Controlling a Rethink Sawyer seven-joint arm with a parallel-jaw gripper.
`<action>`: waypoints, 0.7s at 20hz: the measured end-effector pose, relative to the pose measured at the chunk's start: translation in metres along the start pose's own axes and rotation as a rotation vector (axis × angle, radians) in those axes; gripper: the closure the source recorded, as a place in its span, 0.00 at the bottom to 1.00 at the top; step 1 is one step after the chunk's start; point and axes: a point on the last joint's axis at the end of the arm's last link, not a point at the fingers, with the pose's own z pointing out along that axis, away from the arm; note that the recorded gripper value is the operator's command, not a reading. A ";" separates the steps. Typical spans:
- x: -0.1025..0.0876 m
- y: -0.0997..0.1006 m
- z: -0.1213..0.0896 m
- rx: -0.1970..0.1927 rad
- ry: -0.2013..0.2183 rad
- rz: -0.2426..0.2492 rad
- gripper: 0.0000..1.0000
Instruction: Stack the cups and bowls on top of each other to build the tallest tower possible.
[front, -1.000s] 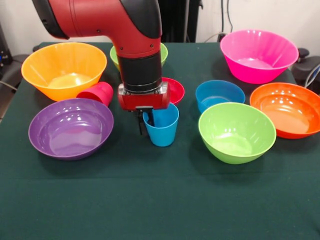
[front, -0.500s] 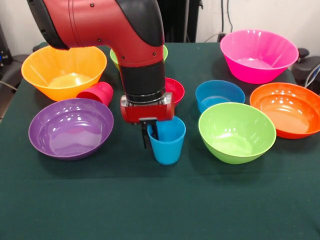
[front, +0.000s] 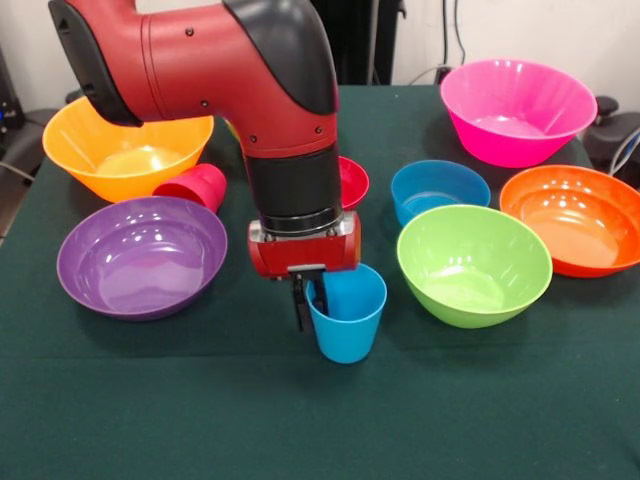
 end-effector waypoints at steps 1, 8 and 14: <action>-0.002 0.000 0.001 0.001 -0.005 -0.005 1.00; -0.010 -0.003 0.007 -0.006 -0.032 -0.014 1.00; -0.015 -0.007 0.009 -0.006 -0.049 -0.020 1.00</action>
